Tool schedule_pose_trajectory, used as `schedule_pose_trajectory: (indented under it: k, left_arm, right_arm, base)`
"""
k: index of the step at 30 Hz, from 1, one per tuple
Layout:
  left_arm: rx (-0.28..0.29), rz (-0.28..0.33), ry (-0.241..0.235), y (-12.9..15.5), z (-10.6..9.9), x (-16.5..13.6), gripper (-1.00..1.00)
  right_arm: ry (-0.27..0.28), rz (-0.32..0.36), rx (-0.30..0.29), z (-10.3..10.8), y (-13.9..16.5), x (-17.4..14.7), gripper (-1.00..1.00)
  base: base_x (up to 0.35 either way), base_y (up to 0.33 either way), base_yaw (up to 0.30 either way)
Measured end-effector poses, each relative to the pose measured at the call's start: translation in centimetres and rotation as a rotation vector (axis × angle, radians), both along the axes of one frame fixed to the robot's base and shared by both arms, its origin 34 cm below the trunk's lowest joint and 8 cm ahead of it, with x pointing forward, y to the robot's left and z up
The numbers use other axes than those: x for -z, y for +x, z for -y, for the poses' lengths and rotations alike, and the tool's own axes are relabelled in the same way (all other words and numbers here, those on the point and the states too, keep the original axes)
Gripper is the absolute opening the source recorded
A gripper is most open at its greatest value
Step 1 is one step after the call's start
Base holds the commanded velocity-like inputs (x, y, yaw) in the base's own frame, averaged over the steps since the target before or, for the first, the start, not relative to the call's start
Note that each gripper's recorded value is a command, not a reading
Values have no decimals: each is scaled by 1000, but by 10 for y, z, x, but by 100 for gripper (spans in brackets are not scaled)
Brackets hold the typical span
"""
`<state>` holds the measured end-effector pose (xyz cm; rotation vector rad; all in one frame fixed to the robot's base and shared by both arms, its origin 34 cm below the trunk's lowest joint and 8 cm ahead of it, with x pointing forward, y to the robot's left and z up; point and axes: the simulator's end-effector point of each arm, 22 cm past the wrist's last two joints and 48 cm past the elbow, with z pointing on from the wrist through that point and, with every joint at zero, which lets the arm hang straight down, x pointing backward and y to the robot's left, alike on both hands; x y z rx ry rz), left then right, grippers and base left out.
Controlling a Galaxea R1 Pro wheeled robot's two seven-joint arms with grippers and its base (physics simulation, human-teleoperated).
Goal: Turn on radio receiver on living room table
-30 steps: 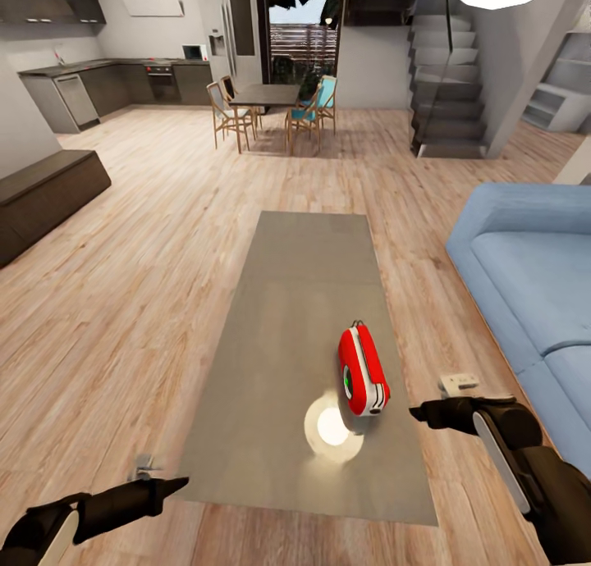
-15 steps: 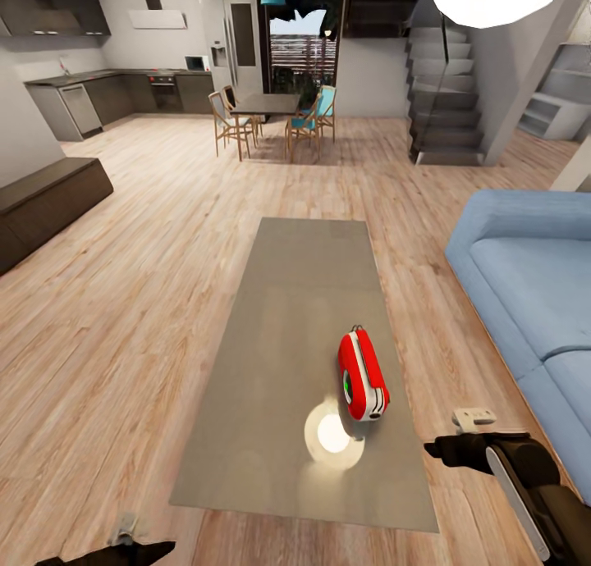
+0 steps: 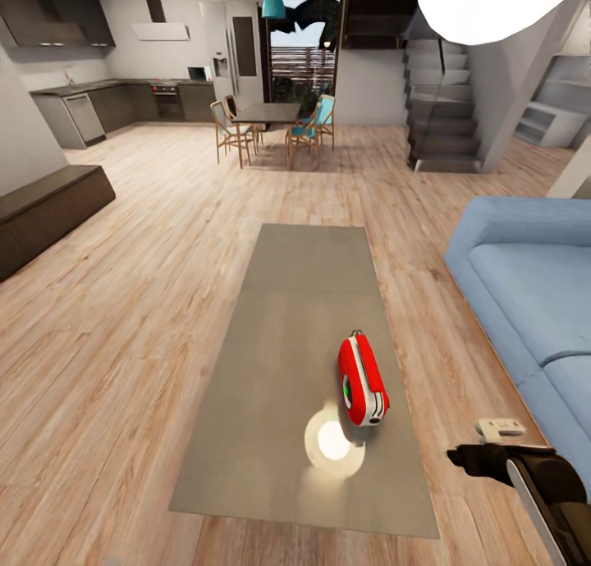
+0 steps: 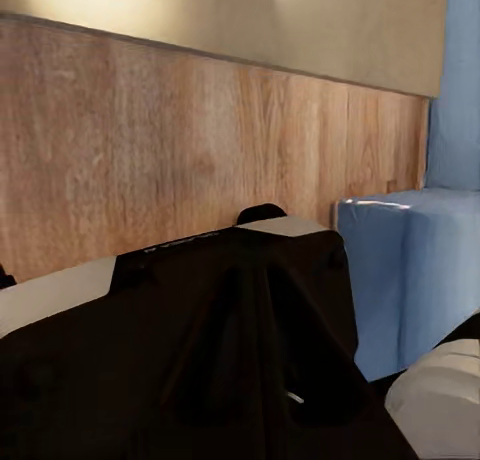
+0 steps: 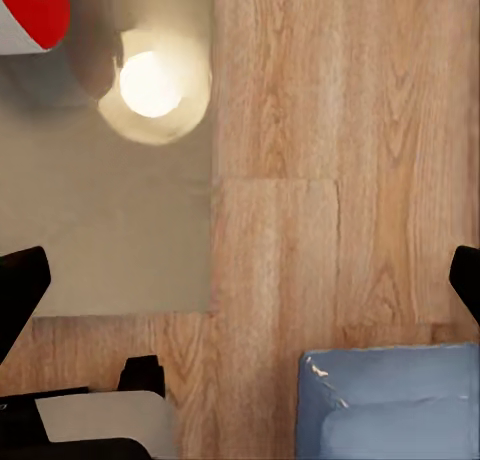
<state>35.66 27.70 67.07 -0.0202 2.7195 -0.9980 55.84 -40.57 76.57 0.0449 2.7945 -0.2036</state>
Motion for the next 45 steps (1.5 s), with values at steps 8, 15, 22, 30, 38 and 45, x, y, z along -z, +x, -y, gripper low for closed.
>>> schedule_pose_trajectory:
  k: [8,15,22,30,38,45]
  left_arm:
    - [-20,-19,16,-25,-7,14,-100]
    - [-35,-40,26,-41,-10,22,-100]
    - [-44,-49,34,-52,-13,26,-100]
    - [-50,-42,40,-52,-14,26,-100]
    - [-41,-73,114,-65,-20,40,-100]
    - [-11,-171,160,-113,1,62,-100]
  right_arm:
    - [-67,17,58,40,-24,0,100]
    - [-126,-22,66,70,-66,38,100]
    - [-141,-75,53,81,-107,82,100]
    - [-142,-145,10,81,-174,135,100]
    - [-116,-244,-47,60,-254,175,100]
    - [-56,-312,-82,25,-319,196,100]
  base:
    - [0,0,0]
    - [0,0,0]
    - [0,0,0]
    - [0,0,0]
    - [0,0,0]
    - [0,0,0]
